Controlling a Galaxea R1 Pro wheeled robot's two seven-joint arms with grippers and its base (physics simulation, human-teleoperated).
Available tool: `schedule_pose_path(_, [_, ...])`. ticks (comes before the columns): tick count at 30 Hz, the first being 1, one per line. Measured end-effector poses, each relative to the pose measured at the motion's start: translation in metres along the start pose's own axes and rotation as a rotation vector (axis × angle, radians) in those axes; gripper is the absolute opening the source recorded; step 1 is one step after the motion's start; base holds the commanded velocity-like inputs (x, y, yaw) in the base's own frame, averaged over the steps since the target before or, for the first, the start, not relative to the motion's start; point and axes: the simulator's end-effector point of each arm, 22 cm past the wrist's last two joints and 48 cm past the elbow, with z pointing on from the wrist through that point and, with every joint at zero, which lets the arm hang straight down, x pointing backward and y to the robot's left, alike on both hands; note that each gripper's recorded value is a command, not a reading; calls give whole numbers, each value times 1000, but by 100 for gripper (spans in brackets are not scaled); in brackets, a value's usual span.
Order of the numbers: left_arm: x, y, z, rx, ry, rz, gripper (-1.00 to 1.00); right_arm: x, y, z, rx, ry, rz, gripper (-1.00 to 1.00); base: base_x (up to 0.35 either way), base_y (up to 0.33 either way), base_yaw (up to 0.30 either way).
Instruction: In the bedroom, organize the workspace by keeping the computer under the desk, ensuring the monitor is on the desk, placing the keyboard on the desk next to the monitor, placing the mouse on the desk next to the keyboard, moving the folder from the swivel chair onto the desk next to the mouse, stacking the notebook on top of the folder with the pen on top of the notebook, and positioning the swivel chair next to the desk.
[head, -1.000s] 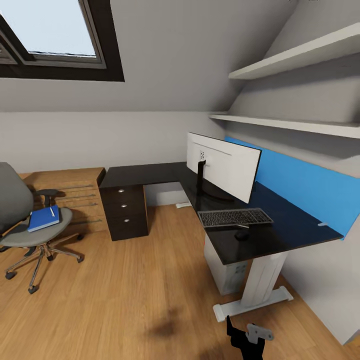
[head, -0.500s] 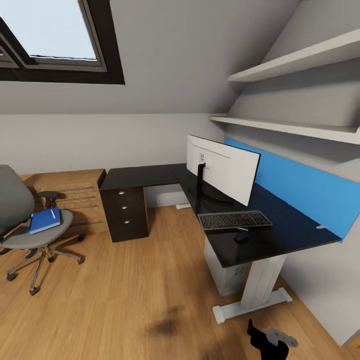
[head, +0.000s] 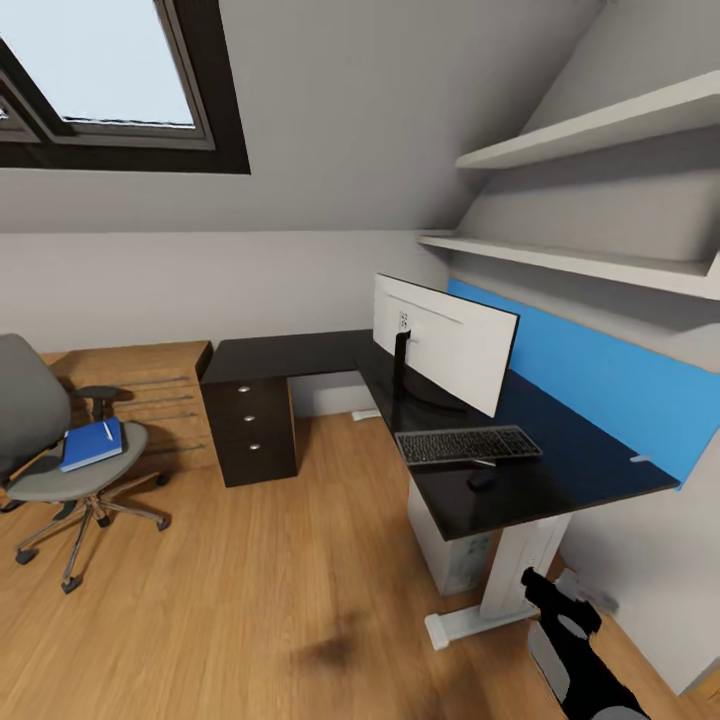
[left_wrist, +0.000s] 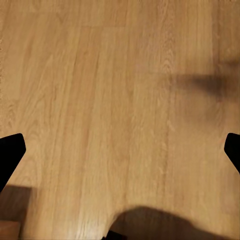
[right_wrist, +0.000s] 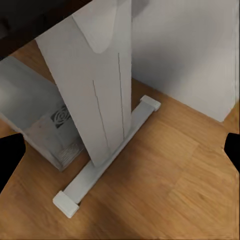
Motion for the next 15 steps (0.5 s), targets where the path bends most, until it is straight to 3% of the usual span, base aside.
schedule_pose_path(4, [-3, 2, -4, -3, 1, -1, 100, -35, 4, -4, 57, 61, -11, 100, 0, 0, 0])
schedule_pose_path(5, [-4, 4, -5, -6, 1, -2, 100, -57, 20, -6, 59, 120, -39, 100, 0, 0, 0])
schedule_pose_path(9, [-7, 5, -8, -7, 1, -4, 100, -100, 70, -13, -14, 139, -30, 100, 0, 0, 0])
schedule_pose_path(15, [-7, 5, -8, -7, 0, -5, 100, -93, 118, -20, -127, 149, -7, 100, 0, 0, 0])
